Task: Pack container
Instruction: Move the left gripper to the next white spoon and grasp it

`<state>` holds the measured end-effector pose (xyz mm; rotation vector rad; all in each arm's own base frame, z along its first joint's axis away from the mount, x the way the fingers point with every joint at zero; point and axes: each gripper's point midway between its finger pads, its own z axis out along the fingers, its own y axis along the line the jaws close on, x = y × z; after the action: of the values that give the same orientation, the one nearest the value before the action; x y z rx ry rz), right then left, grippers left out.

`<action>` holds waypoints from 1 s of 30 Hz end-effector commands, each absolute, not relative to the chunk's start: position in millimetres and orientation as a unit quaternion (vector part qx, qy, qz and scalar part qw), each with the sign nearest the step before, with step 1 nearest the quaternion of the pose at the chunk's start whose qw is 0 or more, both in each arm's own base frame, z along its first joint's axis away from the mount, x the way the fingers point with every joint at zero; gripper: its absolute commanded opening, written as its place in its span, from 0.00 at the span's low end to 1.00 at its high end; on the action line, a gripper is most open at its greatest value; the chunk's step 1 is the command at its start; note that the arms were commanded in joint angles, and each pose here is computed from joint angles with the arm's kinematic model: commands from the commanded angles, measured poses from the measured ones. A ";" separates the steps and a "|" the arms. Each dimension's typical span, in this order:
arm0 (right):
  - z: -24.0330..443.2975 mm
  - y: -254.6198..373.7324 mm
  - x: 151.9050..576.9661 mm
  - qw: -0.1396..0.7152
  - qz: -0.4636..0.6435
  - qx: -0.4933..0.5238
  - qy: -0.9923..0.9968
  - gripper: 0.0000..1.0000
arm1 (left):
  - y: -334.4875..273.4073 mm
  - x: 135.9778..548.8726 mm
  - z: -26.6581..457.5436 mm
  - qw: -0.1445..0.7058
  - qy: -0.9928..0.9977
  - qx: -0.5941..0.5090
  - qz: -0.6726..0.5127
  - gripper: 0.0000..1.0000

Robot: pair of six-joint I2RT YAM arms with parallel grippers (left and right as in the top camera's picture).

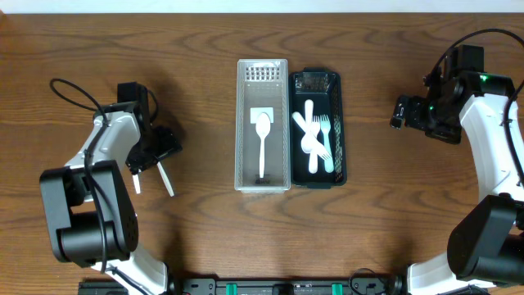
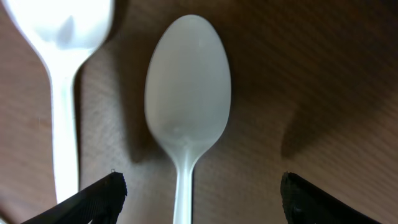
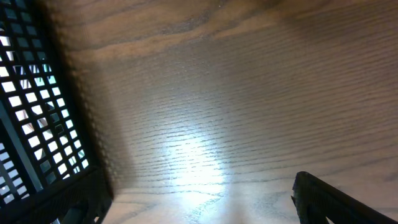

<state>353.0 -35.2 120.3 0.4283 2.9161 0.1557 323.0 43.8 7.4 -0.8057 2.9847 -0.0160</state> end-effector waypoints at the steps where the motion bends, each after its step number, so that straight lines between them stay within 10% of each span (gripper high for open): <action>1: 120.5 -33.2 351.4 0.093 0.056 0.139 0.984 0.99 | 42.5 322.2 -5.2 0.012 0.969 -0.246 -0.011 0.82; 12: 120.4 -33.2 350.7 0.092 0.056 0.138 0.985 0.99 | 41.8 316.8 -22.6 -0.013 0.969 -0.246 -0.008 0.81; 30: 120.4 -33.3 350.8 0.092 0.055 0.138 0.985 0.99 | 40.1 305.1 -22.0 -0.037 0.969 -0.246 -0.005 0.22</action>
<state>352.0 -35.1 120.1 0.4293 2.9202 0.1553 317.8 39.9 -6.1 -0.7686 3.0514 -0.0337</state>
